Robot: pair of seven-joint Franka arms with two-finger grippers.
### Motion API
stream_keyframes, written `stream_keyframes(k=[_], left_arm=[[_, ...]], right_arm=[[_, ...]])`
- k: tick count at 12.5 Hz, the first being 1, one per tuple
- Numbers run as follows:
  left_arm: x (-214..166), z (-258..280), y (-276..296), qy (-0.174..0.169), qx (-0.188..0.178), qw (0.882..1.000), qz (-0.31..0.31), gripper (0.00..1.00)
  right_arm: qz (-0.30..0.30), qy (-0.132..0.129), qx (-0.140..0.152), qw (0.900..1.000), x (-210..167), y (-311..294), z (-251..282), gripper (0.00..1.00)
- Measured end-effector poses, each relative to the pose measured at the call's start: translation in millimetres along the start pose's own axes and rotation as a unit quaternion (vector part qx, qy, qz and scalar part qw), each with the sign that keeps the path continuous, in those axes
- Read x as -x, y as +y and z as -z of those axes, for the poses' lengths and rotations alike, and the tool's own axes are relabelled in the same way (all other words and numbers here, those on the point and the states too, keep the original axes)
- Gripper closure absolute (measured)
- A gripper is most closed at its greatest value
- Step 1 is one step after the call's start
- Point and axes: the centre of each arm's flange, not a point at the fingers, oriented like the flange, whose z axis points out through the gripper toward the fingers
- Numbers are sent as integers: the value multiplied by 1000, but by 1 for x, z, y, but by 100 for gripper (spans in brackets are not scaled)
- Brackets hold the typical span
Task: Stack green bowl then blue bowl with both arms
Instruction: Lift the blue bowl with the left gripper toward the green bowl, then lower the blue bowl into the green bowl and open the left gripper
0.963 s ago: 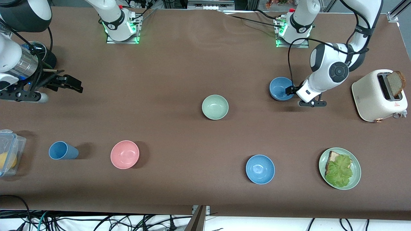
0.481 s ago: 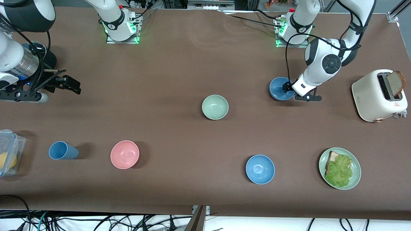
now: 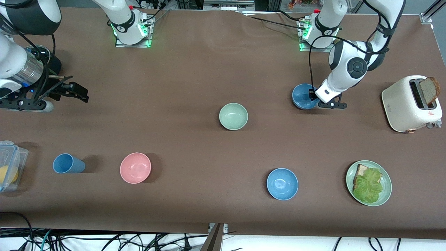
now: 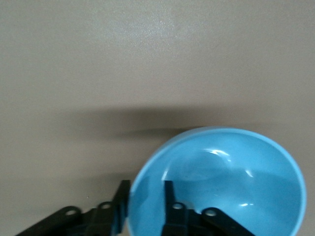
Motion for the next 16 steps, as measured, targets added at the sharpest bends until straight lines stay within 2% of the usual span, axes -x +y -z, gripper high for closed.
stream_keyframes(k=[2,6,9,11,16], left_arm=[[-3,4,1,6,1,1000,-1,95],[-36,51,16,18,11,1000,-6,95],[-72,122,75,24,63,998,-4,95],[-86,148,130,30,79,996,17,95],[-93,117,275,11,74,994,85,95]], right_arm=[[0,0,0,1000,0,0,0,0],[0,0,0,1000,0,0,0,0],[1,0,0,1000,0,-1,0,0],[1,0,0,1000,0,-1,0,0],[2,0,0,1000,0,-2,0,0]])
